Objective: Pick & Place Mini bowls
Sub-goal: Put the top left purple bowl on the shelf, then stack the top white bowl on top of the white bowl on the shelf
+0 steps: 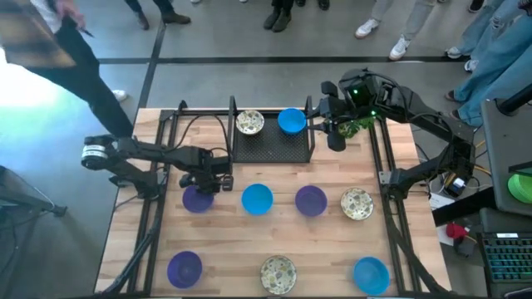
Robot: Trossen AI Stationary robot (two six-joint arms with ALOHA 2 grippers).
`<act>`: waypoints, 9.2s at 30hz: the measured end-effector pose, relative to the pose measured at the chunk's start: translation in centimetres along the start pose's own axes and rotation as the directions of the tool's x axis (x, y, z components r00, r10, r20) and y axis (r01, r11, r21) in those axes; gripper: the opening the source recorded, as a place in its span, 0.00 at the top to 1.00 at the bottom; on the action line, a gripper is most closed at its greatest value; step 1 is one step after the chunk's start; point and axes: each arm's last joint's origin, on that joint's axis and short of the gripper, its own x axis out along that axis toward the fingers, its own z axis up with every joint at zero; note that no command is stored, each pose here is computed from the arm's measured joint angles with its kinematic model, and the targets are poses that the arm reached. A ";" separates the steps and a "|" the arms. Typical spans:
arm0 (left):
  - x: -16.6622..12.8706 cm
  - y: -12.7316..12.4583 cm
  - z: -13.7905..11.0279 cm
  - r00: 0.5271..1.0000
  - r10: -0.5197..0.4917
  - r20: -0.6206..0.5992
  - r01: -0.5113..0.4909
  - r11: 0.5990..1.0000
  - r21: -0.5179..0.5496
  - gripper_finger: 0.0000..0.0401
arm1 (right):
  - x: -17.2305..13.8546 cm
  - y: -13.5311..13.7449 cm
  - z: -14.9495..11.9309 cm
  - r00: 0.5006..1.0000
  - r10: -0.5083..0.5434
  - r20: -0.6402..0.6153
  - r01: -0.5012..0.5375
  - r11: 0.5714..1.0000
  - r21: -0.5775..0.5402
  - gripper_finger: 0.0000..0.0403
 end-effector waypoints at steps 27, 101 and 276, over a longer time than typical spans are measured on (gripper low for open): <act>-2.2 -1.3 -0.4 1.000 -0.018 -0.015 0.020 0.995 0.102 1.00 | 0.0 0.0 0.0 1.000 -0.001 0.002 0.001 1.000 0.013 0.68; -5.6 -19.6 7.2 0.967 -0.027 0.253 -0.254 -0.028 0.967 1.00 | -2.8 0.5 0.4 0.996 -0.040 0.079 0.030 0.991 0.129 0.68; -24.9 -12.5 0.5 0.656 -0.483 0.580 -0.428 0.395 0.813 0.81 | 9.6 9.7 -25.7 0.355 0.505 -0.787 0.430 0.659 0.617 0.68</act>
